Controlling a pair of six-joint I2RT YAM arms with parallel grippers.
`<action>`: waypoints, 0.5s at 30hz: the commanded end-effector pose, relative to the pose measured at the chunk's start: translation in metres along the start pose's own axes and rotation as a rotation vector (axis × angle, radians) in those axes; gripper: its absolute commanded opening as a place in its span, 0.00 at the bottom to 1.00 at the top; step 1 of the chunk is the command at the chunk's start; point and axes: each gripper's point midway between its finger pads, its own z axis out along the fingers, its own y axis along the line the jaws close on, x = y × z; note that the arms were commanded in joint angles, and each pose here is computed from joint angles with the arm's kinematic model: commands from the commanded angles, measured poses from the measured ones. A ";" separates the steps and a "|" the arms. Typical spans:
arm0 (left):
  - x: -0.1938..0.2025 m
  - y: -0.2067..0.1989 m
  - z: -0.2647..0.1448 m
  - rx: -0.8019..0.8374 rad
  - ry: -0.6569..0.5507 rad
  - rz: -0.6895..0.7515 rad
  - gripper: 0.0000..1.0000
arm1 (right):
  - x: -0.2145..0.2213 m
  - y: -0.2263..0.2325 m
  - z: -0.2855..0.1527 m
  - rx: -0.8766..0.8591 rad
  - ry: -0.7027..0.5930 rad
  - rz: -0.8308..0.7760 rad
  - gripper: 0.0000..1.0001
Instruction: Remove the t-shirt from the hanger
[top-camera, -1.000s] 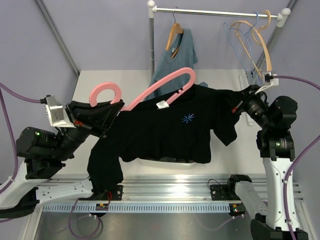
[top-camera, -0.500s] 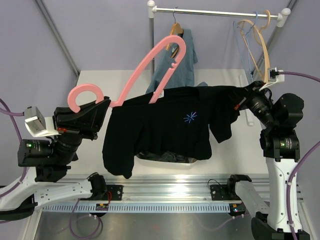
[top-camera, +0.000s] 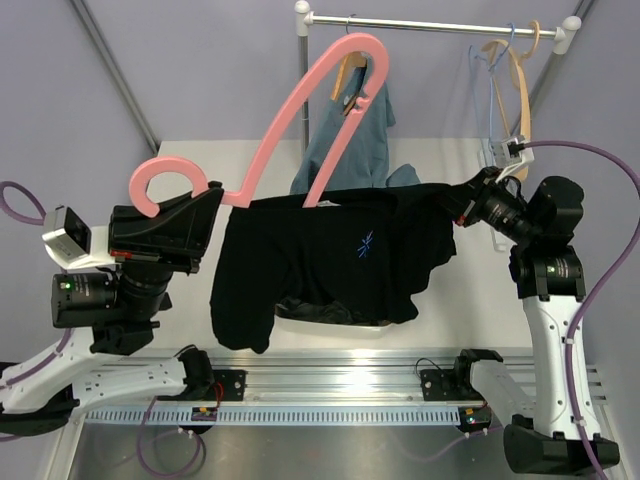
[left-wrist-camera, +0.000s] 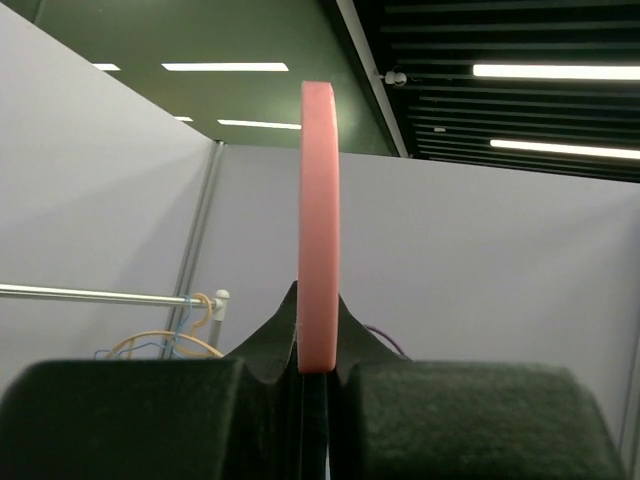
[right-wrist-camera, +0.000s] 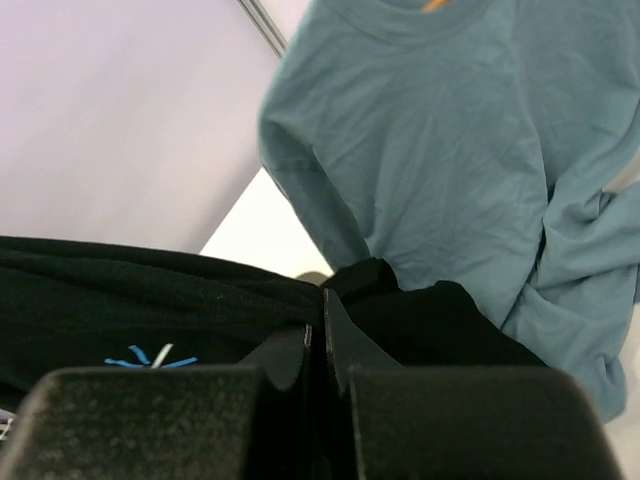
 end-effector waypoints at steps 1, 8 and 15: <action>-0.082 -0.031 0.001 0.135 -0.270 -0.079 0.00 | 0.015 -0.039 0.009 0.111 0.031 0.018 0.00; -0.085 -0.029 0.006 0.122 -0.287 -0.066 0.00 | 0.030 -0.049 0.018 0.092 0.027 0.076 0.00; -0.085 -0.038 0.012 0.170 -0.316 -0.051 0.00 | 0.030 -0.047 0.008 0.126 -0.007 0.075 0.00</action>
